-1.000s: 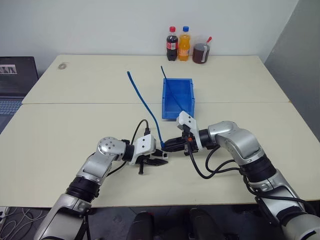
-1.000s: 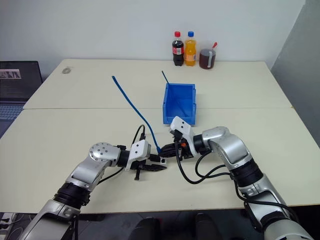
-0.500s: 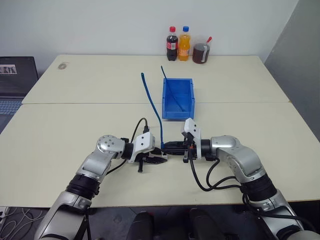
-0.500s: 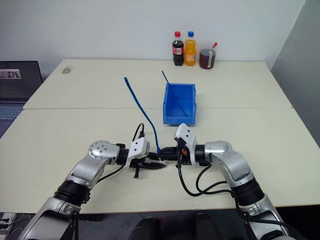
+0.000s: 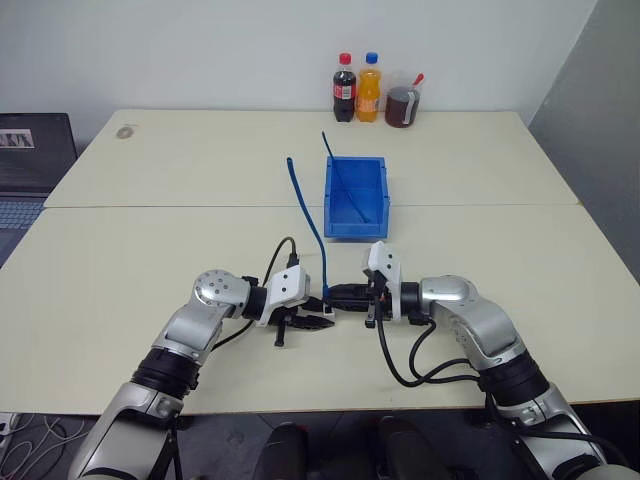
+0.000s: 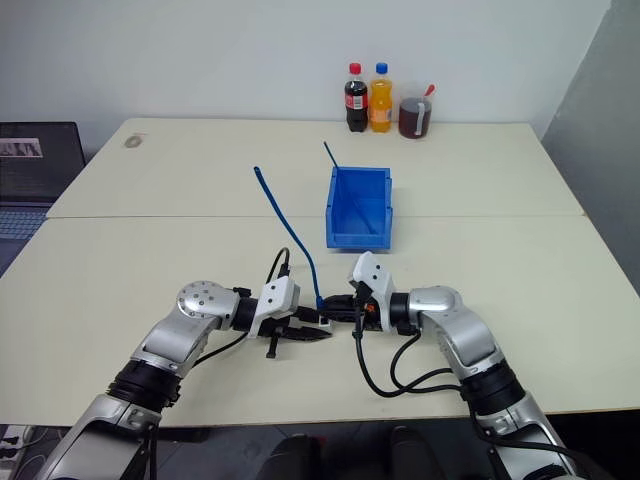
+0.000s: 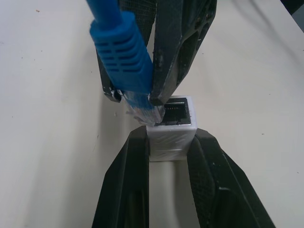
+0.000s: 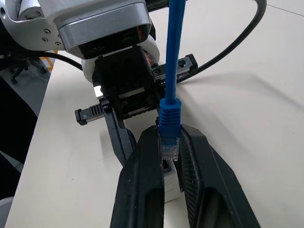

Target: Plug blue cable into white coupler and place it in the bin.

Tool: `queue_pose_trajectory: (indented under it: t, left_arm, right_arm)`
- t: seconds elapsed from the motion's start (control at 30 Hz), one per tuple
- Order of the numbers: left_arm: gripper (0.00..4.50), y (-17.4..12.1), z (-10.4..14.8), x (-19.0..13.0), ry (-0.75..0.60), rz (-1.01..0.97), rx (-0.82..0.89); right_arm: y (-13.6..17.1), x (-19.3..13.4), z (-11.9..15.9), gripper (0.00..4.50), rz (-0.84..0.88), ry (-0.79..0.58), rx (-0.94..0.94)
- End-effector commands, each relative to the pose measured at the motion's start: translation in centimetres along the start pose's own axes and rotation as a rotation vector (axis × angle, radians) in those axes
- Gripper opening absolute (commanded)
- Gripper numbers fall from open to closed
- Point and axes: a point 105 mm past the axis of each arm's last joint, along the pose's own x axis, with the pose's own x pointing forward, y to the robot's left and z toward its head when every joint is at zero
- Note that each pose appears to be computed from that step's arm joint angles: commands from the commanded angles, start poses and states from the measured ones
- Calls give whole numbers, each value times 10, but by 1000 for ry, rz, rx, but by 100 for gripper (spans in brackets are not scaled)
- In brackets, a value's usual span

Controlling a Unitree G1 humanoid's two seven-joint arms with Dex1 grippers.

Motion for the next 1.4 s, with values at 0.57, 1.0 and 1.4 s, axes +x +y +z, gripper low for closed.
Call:
queue_pose_trajectory:
  t: [0.57,1.0,1.4]
  left_arm:
    - [78,5,9,-5,-7,10,47]
    - [78,5,10,-5,-4,6,52]
    - [78,4,12,-3,-10,0,55]
  right_arm:
    - [6,-4,-3,24,57,10,-13]
    - [3,0,-9,24,43,15,-32]
    - [-3,-4,-25,24,74,38,-76]
